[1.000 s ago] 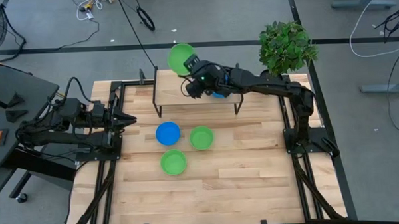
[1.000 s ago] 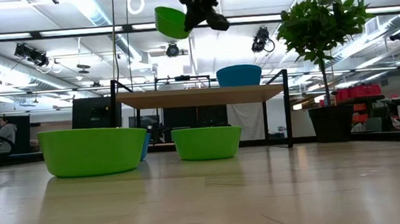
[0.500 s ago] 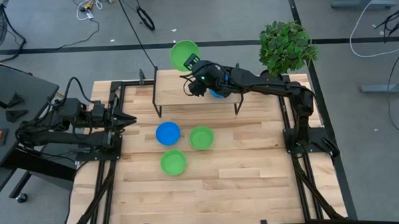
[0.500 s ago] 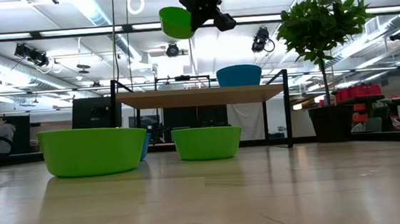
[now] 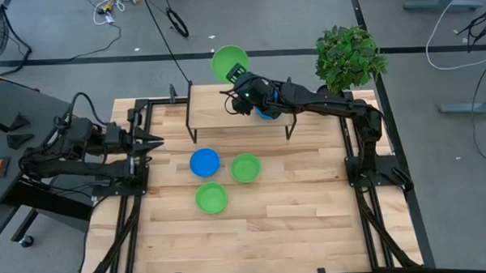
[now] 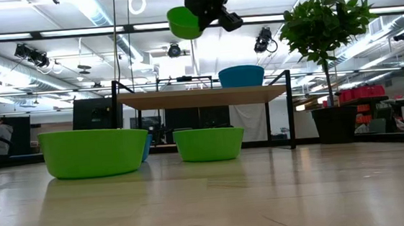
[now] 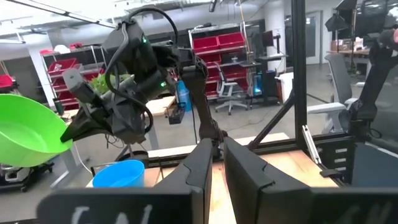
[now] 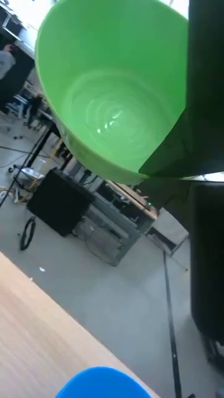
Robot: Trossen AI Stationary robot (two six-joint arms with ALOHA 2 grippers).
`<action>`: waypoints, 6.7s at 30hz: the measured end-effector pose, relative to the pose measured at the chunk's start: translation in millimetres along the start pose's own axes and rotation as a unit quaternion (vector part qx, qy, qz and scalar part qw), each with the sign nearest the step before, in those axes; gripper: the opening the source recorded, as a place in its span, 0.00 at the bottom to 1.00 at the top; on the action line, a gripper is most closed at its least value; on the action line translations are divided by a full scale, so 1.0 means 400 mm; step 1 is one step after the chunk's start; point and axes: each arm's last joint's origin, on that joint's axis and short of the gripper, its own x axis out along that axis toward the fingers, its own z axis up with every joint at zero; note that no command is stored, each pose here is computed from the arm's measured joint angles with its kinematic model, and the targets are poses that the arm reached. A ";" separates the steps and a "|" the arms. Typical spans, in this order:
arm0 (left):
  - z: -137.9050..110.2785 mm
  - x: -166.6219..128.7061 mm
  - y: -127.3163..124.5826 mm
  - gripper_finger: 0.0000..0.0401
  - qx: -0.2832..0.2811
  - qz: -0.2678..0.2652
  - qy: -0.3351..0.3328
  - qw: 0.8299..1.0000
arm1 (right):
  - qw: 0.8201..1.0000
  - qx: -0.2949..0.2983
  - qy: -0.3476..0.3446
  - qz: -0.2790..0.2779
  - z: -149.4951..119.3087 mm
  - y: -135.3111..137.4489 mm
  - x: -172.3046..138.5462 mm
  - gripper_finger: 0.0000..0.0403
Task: Pick & Place Mini bowls
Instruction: Put the right green bowl on the shelf
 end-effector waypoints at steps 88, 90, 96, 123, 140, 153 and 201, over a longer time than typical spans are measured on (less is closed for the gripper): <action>0.134 0.288 0.120 0.30 -0.030 0.462 0.069 0.884 | 1.000 0.006 0.010 -0.017 0.015 -0.009 -0.019 0.00; 0.138 0.306 0.133 0.37 -0.036 0.472 0.068 0.878 | 1.000 0.001 0.010 -0.017 0.016 -0.010 -0.020 0.00; 0.139 0.347 0.163 0.50 -0.049 0.464 0.078 0.881 | 0.999 -0.021 0.017 -0.022 0.018 -0.013 -0.024 0.00; 0.103 0.404 0.215 0.50 -0.083 0.427 0.109 0.894 | 0.995 -0.041 0.000 -0.091 0.065 -0.051 -0.088 0.00; 0.104 0.405 0.214 0.10 -0.073 0.416 0.113 0.900 | 0.995 -0.039 -0.004 -0.091 0.067 -0.050 -0.091 0.00; 0.106 0.403 0.216 0.02 -0.056 0.423 0.119 0.897 | 0.994 0.015 -0.015 -0.111 0.075 -0.061 -0.105 0.06; 0.065 0.346 0.328 0.01 -0.084 0.474 0.167 0.860 | 0.851 0.486 -0.168 -0.108 -0.045 -0.097 -0.280 0.31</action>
